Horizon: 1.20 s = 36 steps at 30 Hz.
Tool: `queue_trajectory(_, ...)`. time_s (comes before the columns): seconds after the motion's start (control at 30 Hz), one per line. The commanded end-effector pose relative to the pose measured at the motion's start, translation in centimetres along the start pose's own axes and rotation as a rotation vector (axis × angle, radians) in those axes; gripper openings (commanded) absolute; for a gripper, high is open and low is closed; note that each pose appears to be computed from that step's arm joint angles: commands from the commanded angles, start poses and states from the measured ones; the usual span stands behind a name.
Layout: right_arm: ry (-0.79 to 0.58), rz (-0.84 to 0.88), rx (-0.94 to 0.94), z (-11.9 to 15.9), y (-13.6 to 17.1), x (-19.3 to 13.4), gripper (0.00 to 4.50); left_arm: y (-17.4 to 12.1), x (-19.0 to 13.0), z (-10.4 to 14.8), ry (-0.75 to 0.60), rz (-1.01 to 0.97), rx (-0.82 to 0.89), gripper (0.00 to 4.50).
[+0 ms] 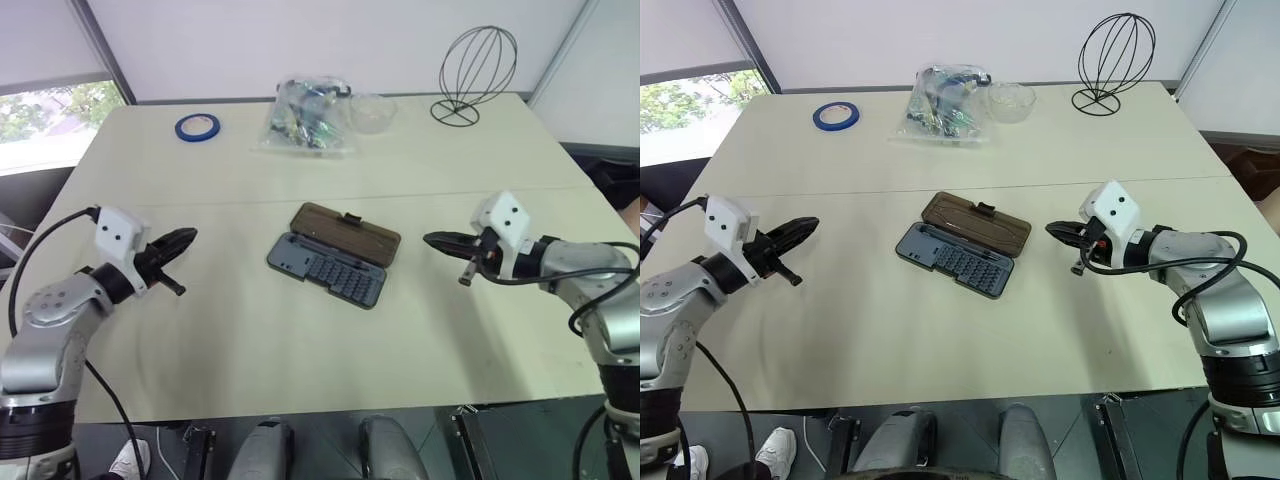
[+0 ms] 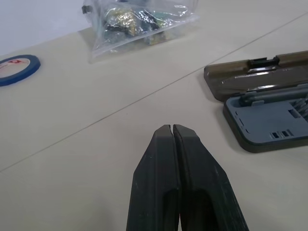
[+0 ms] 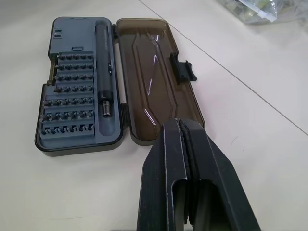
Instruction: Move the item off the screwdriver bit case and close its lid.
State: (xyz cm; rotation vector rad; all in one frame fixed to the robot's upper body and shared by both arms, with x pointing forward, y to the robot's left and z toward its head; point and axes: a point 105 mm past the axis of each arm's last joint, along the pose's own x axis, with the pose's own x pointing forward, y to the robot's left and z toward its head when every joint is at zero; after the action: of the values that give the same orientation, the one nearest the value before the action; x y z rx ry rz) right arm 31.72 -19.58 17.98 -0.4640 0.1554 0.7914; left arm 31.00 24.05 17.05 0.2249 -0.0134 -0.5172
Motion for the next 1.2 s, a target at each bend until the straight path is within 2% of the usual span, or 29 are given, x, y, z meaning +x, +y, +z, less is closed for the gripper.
queue_trajectory(0.03,-0.044,0.003,-0.039,1.5,0.3,0.0,0.00,0.6,-0.2,1.9,-0.047,0.027,0.071,0.05)
queue_trajectory(0.83,-0.047,-0.012,-0.038,1.3,0.3,0.4,0.00,0.7,0.1,1.5,-0.018,0.049,0.040,0.05)
queue_trajectory(1.17,-0.058,-0.058,-0.017,1.6,-0.8,0.7,0.00,0.9,0.1,1.3,-0.010,0.055,0.037,0.05)
queue_trajectory(1.2,-0.047,-0.097,-0.003,1.4,-1.4,0.8,0.25,1.0,0.2,1.4,-0.012,0.054,0.033,0.02)
